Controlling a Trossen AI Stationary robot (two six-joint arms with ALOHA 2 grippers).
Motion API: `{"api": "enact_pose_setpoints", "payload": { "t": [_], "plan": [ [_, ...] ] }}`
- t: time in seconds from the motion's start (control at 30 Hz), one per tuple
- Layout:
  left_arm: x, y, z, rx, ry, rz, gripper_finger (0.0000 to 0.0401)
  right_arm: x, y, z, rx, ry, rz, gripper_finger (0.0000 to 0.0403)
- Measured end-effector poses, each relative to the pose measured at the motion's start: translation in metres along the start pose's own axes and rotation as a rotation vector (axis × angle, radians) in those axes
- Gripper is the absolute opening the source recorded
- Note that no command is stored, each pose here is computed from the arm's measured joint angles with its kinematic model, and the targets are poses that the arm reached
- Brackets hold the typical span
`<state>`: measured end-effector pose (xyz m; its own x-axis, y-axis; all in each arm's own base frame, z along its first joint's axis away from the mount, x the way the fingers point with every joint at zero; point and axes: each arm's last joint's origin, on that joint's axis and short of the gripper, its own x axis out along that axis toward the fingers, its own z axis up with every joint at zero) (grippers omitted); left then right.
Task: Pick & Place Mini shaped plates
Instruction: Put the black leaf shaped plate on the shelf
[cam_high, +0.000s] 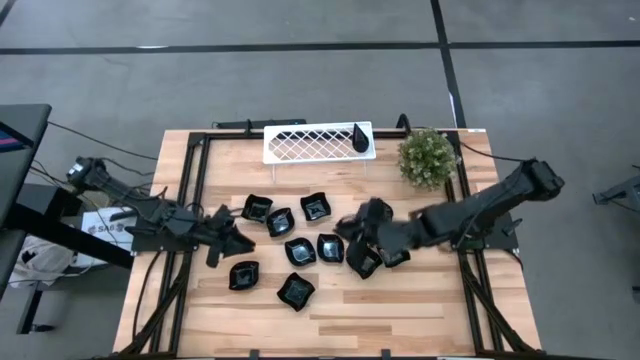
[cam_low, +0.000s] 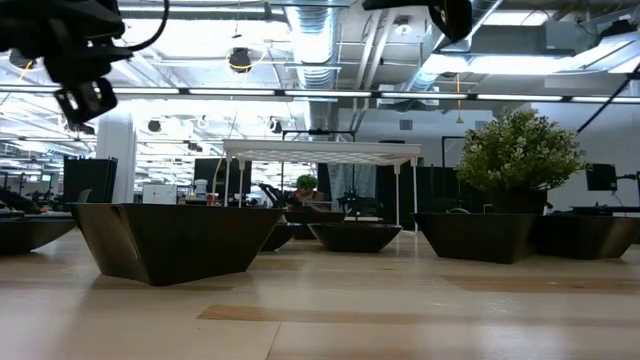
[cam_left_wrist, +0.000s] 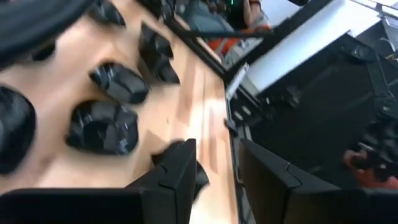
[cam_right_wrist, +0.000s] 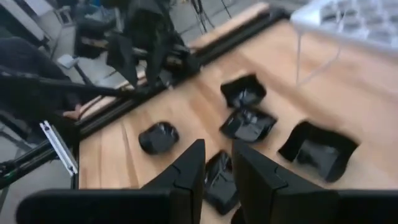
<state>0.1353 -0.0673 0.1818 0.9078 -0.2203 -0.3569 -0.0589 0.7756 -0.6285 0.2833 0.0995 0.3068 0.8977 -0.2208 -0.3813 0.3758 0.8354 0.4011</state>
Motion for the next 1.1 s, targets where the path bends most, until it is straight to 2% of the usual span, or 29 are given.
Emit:
{"api": "enact_pose_setpoints", "payload": {
  "t": [0.27, 0.47, 0.73, 0.97, 1.1],
  "plan": [
    [0.007, -0.01, -0.031, -0.02, 0.183, -0.005, 0.0121, 0.021, 0.021, -0.052, 0.108, 0.115, -0.012, 0.0074],
    [0.008, -0.017, -0.069, -0.009, 0.415, -0.003, 0.0121, 0.039, 0.027, -0.078, 0.148, 0.144, -0.023, 0.0074],
    [-0.002, -0.022, -0.102, -0.068, 0.564, 0.032, 0.0121, 0.055, 0.036, -0.088, 0.159, 0.15, -0.019, 0.0074],
    [-0.006, -0.024, -0.109, -0.177, 0.565, 0.068, 0.0121, 0.059, 0.044, -0.087, 0.169, 0.172, 0.014, 0.0074],
    [-0.005, -0.028, -0.108, -0.2, 0.551, 0.031, 0.0121, 0.057, 0.048, -0.086, 0.172, 0.184, 0.036, 0.0074]
  ]
}}
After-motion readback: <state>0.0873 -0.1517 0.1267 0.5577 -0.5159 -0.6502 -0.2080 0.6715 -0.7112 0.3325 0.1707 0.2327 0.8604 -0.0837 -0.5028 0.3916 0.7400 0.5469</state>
